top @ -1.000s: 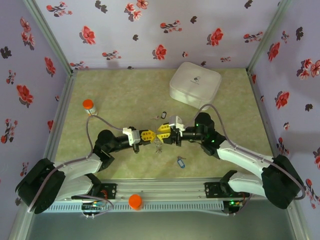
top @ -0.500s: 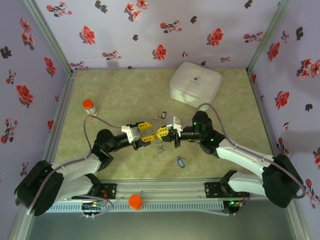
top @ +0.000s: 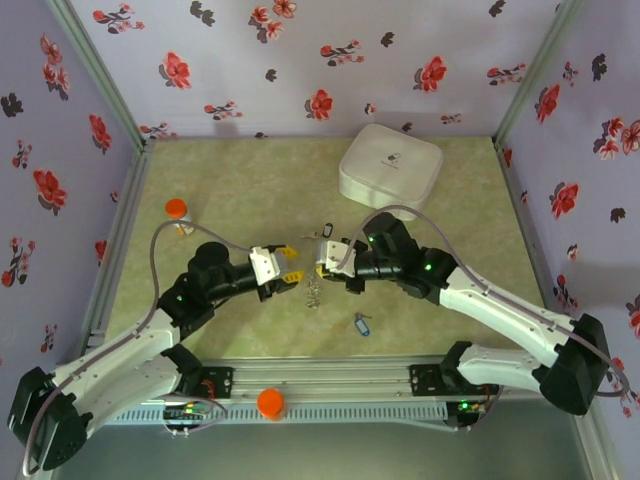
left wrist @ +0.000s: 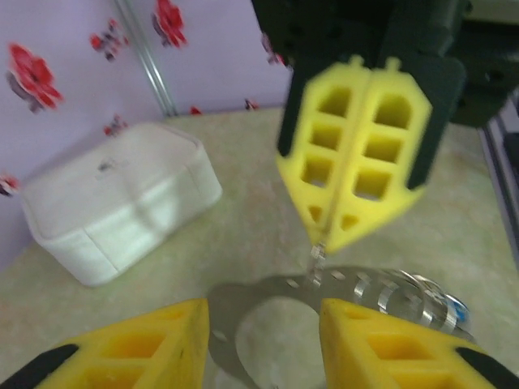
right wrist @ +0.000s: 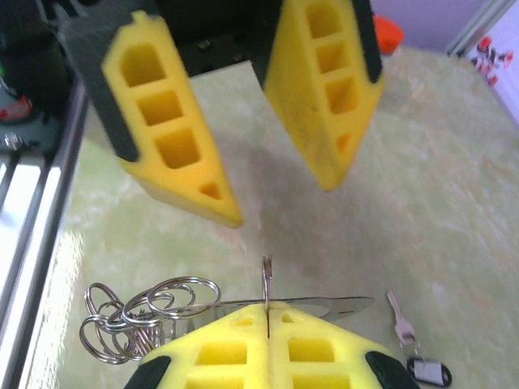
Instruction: Put the keys on the keyring
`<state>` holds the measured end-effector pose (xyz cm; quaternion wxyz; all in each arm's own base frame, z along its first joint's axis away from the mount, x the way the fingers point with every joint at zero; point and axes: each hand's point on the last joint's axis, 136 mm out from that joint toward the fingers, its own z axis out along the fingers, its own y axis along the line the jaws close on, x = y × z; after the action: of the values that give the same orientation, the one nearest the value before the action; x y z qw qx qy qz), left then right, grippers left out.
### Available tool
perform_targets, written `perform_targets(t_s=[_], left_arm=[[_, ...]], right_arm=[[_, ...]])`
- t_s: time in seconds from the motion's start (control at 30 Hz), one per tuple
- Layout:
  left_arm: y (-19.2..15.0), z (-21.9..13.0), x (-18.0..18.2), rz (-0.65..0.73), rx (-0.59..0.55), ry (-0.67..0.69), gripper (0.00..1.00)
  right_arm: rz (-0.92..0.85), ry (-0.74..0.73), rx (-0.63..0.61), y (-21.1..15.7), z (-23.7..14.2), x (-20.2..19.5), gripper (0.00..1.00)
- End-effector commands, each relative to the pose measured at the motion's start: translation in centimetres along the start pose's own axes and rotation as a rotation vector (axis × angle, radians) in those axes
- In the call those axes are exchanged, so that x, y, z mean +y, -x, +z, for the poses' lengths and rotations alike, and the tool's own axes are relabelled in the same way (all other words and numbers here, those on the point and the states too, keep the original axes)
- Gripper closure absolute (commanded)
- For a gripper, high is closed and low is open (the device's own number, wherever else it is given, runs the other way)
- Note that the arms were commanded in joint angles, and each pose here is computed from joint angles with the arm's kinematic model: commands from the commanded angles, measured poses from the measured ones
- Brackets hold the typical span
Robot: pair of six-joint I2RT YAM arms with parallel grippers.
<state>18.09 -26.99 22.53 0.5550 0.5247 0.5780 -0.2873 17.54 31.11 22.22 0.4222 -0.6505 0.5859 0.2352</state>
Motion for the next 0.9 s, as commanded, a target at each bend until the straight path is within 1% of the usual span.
perform_targets(t_s=[0.0,0.07,0.17,0.3,0.37,0.43,0.53,0.77,0.8,0.87], left_arm=[[-0.9,0.4,-0.9,0.000,0.070,-0.047,0.64],[-0.8,0.8,-1.2,-0.007,0.071,-0.073,0.68],[-0.9,1.1,-1.5,-0.017,0.074,-0.098,0.69],[-1.5,1.2,-1.5,-0.001,0.096,-0.097,0.70],[-1.8,1.3,-1.4,0.005,0.115,-0.097,0.75],[-2.2,1.4,-1.5,0.003,0.129,-0.104,0.76],[-2.2,1.6,-1.5,0.001,0.117,-0.102,0.80],[-1.4,1.7,-1.7,0.003,0.072,-0.113,0.82],[-1.2,1.7,-1.7,0.002,0.066,-0.116,0.84],[-1.1,1.6,-1.7,0.004,0.061,-0.117,0.93]], right_arm=[[-0.051,-0.037,0.087,-0.1,0.0,-1.0,1.00],[-0.060,-0.023,0.106,-0.2,0.5,-0.8,1.00],[-0.066,-0.011,0.111,0.0,1.1,-0.8,1.00],[-0.088,0.021,0.132,0.2,1.5,-0.1,1.00],[-0.095,0.033,0.130,0.5,1.6,0.2,1.00],[-0.096,0.038,0.118,0.7,1.9,0.3,1.00],[-0.089,0.048,0.110,0.7,2.4,0.5,1.00],[-0.075,0.043,0.097,0.8,2.9,0.7,1.00],[-0.074,0.042,0.094,0.9,3.0,0.7,1.00],[-0.072,0.043,0.083,1.1,3.0,0.7,1.00]])
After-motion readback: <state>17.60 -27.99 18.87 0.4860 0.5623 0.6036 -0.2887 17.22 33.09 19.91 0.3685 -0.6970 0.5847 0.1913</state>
